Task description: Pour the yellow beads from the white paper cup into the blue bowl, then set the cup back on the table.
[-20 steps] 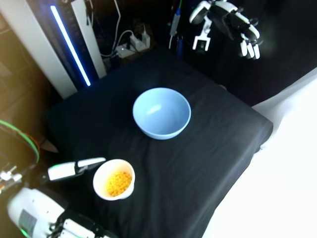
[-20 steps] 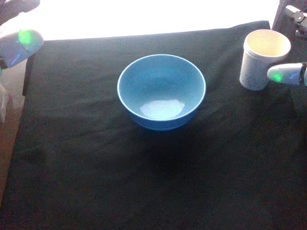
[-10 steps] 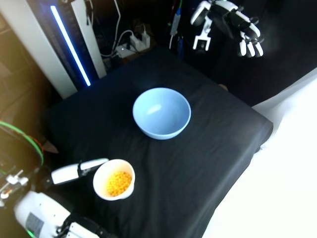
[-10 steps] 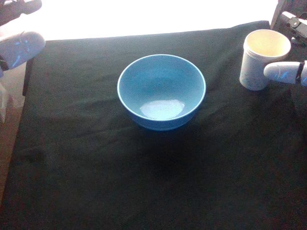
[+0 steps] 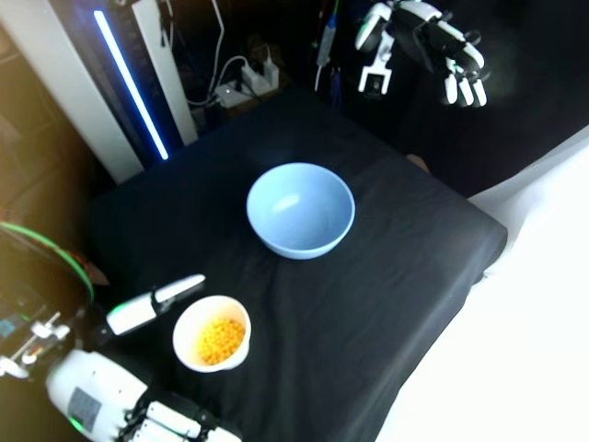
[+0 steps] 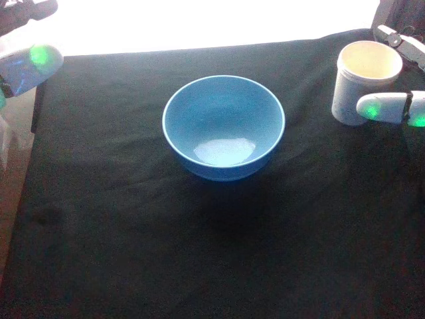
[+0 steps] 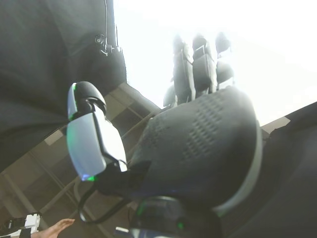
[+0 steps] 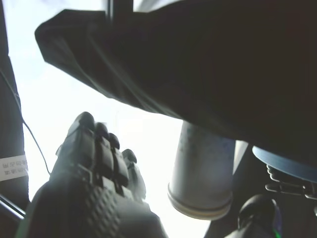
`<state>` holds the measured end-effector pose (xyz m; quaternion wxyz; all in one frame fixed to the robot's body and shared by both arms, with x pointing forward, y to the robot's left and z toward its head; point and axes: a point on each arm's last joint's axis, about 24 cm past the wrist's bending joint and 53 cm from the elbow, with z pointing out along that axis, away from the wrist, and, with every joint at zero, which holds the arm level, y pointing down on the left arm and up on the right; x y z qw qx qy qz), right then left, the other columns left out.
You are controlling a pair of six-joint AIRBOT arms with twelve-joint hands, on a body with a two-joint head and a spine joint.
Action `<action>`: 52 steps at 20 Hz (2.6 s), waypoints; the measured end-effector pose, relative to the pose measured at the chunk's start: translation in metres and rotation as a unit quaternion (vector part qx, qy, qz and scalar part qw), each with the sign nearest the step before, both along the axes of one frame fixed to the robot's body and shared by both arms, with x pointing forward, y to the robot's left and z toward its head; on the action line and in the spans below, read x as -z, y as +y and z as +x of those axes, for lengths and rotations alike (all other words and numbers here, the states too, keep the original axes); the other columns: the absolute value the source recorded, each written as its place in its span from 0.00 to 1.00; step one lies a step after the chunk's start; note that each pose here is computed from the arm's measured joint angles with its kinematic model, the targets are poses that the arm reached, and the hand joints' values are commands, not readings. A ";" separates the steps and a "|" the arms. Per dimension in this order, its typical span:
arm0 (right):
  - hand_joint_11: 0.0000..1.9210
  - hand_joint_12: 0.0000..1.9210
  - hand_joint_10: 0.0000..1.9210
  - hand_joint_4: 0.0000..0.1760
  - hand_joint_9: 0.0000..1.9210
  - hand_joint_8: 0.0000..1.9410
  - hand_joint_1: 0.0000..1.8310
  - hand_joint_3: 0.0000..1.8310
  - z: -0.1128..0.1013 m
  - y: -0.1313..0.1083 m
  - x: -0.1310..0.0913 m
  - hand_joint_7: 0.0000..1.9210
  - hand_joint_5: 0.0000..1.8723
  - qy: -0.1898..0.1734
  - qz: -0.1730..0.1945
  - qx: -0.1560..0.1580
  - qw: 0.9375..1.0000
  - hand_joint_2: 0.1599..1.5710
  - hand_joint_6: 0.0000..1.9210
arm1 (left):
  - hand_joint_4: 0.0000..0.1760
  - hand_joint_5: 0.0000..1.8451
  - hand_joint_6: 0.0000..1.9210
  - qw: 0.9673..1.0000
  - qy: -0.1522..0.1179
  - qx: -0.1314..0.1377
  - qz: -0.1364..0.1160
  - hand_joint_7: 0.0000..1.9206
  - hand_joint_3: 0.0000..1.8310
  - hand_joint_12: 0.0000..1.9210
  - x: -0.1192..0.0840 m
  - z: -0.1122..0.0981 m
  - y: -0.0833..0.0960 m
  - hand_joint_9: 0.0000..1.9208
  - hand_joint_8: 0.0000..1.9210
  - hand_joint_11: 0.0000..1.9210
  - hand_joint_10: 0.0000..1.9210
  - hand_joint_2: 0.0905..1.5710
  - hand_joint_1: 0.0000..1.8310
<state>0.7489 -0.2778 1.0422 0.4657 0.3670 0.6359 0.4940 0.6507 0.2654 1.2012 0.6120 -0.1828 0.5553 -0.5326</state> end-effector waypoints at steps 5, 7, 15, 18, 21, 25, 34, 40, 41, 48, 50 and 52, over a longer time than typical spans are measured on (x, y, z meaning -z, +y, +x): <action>0.00 0.00 0.00 0.40 0.00 0.00 0.30 0.01 0.005 0.016 -0.002 0.00 0.00 -0.003 0.005 -0.011 1.000 0.28 0.00 | 0.00 0.05 0.00 1.000 0.001 0.001 0.000 0.25 0.00 0.14 0.001 0.000 -0.001 0.14 0.00 0.00 0.00 0.62 0.24; 0.00 0.00 0.00 0.29 0.00 0.00 0.28 0.01 0.005 0.018 -0.002 0.00 0.00 -0.003 0.004 -0.015 1.000 0.28 0.00 | 0.00 0.05 0.00 1.000 0.002 0.002 -0.002 0.25 0.00 0.11 0.002 0.000 -0.002 0.14 0.00 0.00 0.00 0.63 0.27; 0.00 0.10 0.00 0.13 0.00 0.00 0.30 0.00 0.008 0.022 -0.002 0.01 0.13 -0.005 0.007 -0.015 1.000 0.30 0.00 | 0.00 0.05 0.00 1.000 -0.007 0.007 -0.010 0.25 0.00 0.13 -0.004 0.002 -0.008 0.14 0.00 0.00 0.00 0.65 0.26; 0.00 0.01 0.00 0.15 0.00 0.00 0.32 0.00 0.008 0.026 0.002 0.05 0.22 0.000 0.008 -0.018 1.000 0.30 0.01 | 0.00 0.05 0.00 1.000 -0.013 0.013 -0.011 0.26 0.00 0.08 -0.008 0.001 -0.011 0.14 0.00 0.00 0.00 0.65 0.27; 0.00 0.00 0.00 0.46 0.00 0.00 0.33 0.00 0.008 0.029 0.003 0.06 0.35 0.000 0.008 -0.021 1.000 0.30 0.01 | 0.00 0.05 0.00 1.000 -0.011 0.015 -0.011 0.25 0.00 0.08 -0.006 0.001 -0.013 0.13 0.00 0.01 0.00 0.64 0.26; 0.00 0.00 0.00 0.41 0.00 0.00 0.34 0.01 0.008 0.030 0.003 0.07 0.42 0.000 0.008 -0.021 1.000 0.38 0.00 | 0.00 0.03 0.00 1.000 -0.009 0.014 -0.011 0.23 0.00 0.09 -0.005 0.002 -0.013 0.13 0.00 0.00 0.00 0.64 0.27; 0.00 0.00 0.00 0.98 0.00 0.00 0.51 0.00 0.010 0.030 0.001 0.14 0.51 -0.001 0.007 -0.024 1.000 0.67 0.41 | 0.00 0.06 0.00 1.000 -0.008 0.013 -0.010 0.25 0.00 0.11 -0.004 0.002 -0.012 0.13 0.00 0.00 0.00 0.64 0.28; 0.00 0.00 0.00 1.00 0.02 0.00 0.53 0.00 0.009 0.040 -0.005 0.16 0.48 -0.010 0.003 -0.042 0.999 0.70 0.57 | 0.00 0.07 0.00 1.000 -0.006 0.015 -0.011 0.27 0.00 0.11 -0.002 0.002 -0.014 0.14 0.00 0.00 0.00 0.64 0.29; 0.00 0.00 0.00 1.00 0.02 0.00 0.54 0.00 0.009 0.041 -0.004 0.17 0.49 -0.008 0.004 -0.043 0.999 0.70 0.56 | 0.00 0.06 0.00 1.000 -0.005 0.015 -0.011 0.26 0.00 0.12 0.000 0.002 -0.014 0.14 0.00 0.00 0.00 0.65 0.29; 0.00 0.00 0.00 1.00 0.05 0.00 0.54 0.00 0.008 0.033 -0.019 0.21 0.50 -0.021 -0.008 -0.048 0.999 0.69 0.55 | 0.01 0.07 0.00 1.000 0.004 0.015 -0.009 0.27 0.00 0.14 0.007 0.004 -0.016 0.15 0.00 0.00 0.00 0.64 0.30; 0.00 0.00 0.00 1.00 0.05 0.00 0.55 0.00 0.006 0.035 -0.021 0.23 0.52 -0.024 -0.012 -0.055 0.998 0.68 0.51 | 0.00 0.07 0.00 1.000 0.007 0.018 -0.009 0.28 0.00 0.16 0.009 0.004 -0.019 0.16 0.00 0.00 0.00 0.65 0.30; 0.00 0.00 0.00 1.00 0.06 0.01 0.55 0.00 0.006 0.041 -0.026 0.23 0.52 -0.028 -0.013 -0.063 0.998 0.68 0.51 | 0.00 0.07 0.00 1.000 0.006 0.019 -0.008 0.28 0.00 0.14 0.009 0.004 -0.019 0.15 0.00 0.00 0.00 0.63 0.30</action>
